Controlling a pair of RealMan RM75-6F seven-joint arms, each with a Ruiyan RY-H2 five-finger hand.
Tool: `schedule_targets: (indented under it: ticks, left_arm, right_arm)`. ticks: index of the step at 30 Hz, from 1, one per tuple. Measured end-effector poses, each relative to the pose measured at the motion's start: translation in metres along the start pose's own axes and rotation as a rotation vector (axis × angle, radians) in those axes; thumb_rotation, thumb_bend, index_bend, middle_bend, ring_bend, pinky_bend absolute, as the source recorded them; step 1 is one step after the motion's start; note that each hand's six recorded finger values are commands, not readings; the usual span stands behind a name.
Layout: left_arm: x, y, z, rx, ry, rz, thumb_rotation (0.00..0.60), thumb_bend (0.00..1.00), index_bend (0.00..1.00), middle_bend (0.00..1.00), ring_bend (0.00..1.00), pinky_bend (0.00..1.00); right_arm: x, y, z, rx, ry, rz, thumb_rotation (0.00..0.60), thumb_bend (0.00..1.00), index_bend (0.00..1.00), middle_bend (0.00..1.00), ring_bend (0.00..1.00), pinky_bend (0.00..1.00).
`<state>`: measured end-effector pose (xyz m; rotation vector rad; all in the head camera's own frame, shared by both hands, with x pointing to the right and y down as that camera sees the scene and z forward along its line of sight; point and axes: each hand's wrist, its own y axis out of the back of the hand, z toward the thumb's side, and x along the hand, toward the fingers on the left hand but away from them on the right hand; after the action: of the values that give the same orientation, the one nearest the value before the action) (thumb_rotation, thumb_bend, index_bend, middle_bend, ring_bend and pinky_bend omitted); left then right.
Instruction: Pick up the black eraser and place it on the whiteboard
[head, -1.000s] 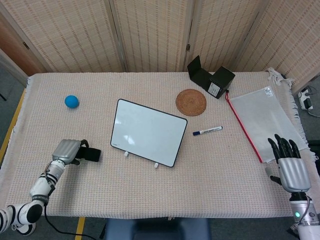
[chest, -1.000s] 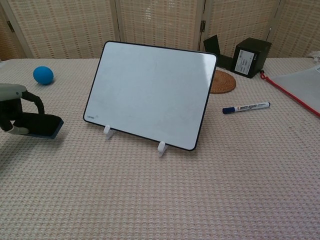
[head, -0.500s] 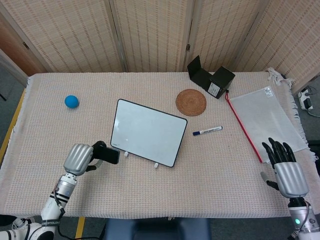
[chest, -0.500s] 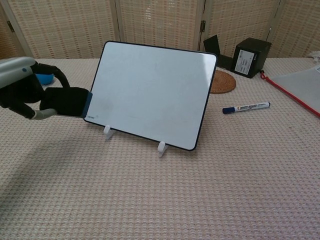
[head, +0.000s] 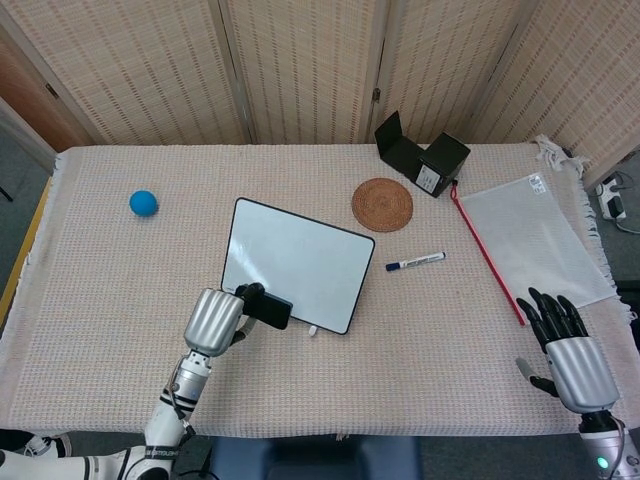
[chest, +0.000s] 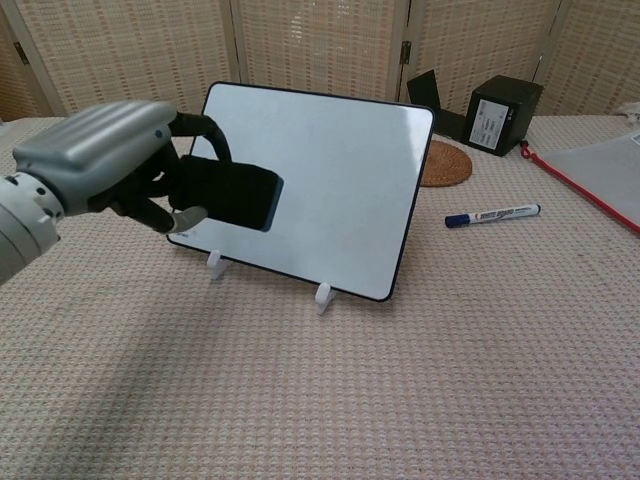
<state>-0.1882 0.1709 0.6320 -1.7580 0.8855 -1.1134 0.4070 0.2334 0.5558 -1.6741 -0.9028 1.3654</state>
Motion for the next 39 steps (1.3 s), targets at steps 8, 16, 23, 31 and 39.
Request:
schedule_targets:
  ticks: [8,16,23,31,39]
  left_arm:
    - [0.026,-0.016,0.018,0.052,0.041,0.091,0.600,0.42,0.69,1.00,0.99,1.00]
    - [0.049,-0.030,0.026,0.122,0.065,0.142,0.600,0.42,0.69,1.00,0.99,1.00]
    - [0.065,-0.044,0.030,0.158,0.074,0.136,0.600,0.42,0.69,1.00,0.99,1.00]
    - [0.074,-0.054,0.030,0.175,0.085,0.130,0.600,0.42,0.60,1.00,0.99,1.00]
    - [0.077,-0.061,0.032,0.182,0.085,0.118,0.600,0.42,0.43,1.00,0.99,1.00]
  right_arm:
    - [0.005,0.006,-0.001,-0.017,0.004,-0.010,0.600,0.31,0.00,0.00,0.00,0.00]
    - [0.003,0.006,-0.005,-0.024,-0.002,0.005,0.600,0.31,0.00,0.00,0.00,0.00]
    - [0.002,0.007,-0.006,-0.024,-0.005,0.004,0.600,0.31,0.00,0.00,0.00,0.00]
    - [0.000,0.007,-0.009,-0.025,-0.021,0.006,0.600,0.31,0.00,0.00,0.00,0.00]
    - [0.000,0.008,-0.010,-0.026,-0.024,0.000,0.600,0.31,0.00,0.00,0.00,0.00]
